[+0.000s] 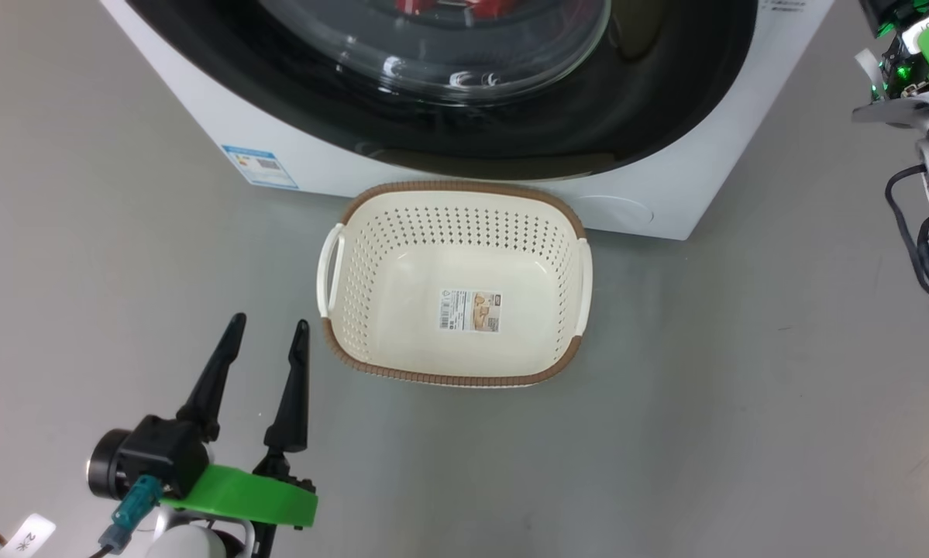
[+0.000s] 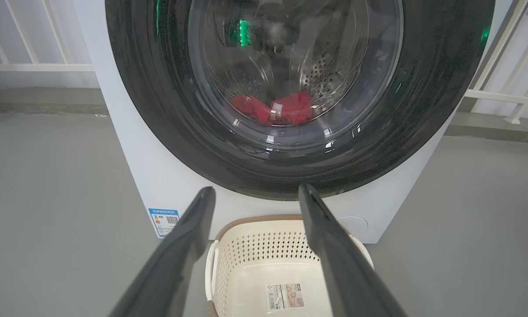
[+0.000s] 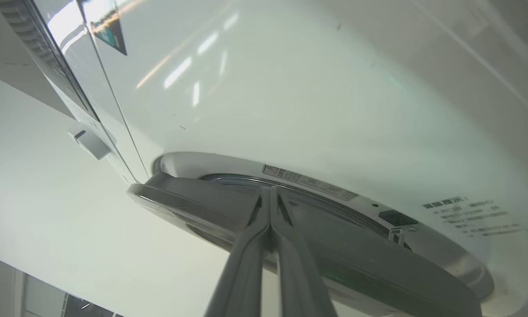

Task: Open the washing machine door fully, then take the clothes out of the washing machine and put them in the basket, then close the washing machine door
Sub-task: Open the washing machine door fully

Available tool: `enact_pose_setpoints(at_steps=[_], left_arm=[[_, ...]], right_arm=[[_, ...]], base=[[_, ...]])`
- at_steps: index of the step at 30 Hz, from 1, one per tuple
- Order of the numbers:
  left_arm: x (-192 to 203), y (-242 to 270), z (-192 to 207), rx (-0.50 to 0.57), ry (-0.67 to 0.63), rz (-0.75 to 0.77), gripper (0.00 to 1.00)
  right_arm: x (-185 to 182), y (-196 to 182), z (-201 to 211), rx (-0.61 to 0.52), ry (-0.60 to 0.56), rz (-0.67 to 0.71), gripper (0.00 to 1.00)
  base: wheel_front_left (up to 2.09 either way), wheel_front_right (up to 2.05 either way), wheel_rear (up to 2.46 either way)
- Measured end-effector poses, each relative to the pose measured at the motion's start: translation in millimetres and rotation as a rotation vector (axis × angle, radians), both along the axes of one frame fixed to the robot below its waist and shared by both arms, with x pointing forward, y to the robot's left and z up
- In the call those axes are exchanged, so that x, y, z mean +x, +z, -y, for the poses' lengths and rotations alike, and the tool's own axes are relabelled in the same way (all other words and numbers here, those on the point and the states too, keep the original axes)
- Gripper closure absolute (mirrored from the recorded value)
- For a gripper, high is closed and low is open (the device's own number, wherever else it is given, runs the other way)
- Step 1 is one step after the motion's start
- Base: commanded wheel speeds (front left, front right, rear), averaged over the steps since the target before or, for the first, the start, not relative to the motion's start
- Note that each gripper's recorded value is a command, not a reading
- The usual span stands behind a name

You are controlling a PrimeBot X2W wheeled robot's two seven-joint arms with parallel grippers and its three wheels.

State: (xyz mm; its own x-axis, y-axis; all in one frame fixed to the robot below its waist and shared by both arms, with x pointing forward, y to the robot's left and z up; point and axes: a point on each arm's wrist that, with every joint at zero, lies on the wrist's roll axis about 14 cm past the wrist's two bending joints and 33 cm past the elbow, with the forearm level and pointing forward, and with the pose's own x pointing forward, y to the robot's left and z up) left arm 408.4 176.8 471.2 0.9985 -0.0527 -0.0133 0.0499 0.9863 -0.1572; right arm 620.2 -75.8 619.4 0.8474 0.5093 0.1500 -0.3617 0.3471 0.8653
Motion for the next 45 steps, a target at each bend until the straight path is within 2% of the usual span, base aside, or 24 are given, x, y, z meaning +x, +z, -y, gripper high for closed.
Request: enact_pose_setpoints(at_steps=[7,17,32,45], left_arm=[[0,-8,-2,0.002,0.004,-0.023,0.00],[7,-15,2,-0.002,-0.007,-0.040,0.00],[11,-13,1,-0.004,-0.006,-0.032,0.00],[8,0,4,-0.009,-0.014,0.002,0.00]], right_arm=[[5,-24,-15,0.035,0.161,-0.148,1.00],[20,-45,-23,0.047,0.241,-0.258,1.00],[21,-44,-37,0.021,0.318,-0.288,1.00],[-21,-51,-61,-0.046,0.439,-0.295,1.00]], base=[[0.00,0.00,0.00],[0.00,0.00,0.00],[0.00,0.00,0.00],[0.00,0.00,0.00]])
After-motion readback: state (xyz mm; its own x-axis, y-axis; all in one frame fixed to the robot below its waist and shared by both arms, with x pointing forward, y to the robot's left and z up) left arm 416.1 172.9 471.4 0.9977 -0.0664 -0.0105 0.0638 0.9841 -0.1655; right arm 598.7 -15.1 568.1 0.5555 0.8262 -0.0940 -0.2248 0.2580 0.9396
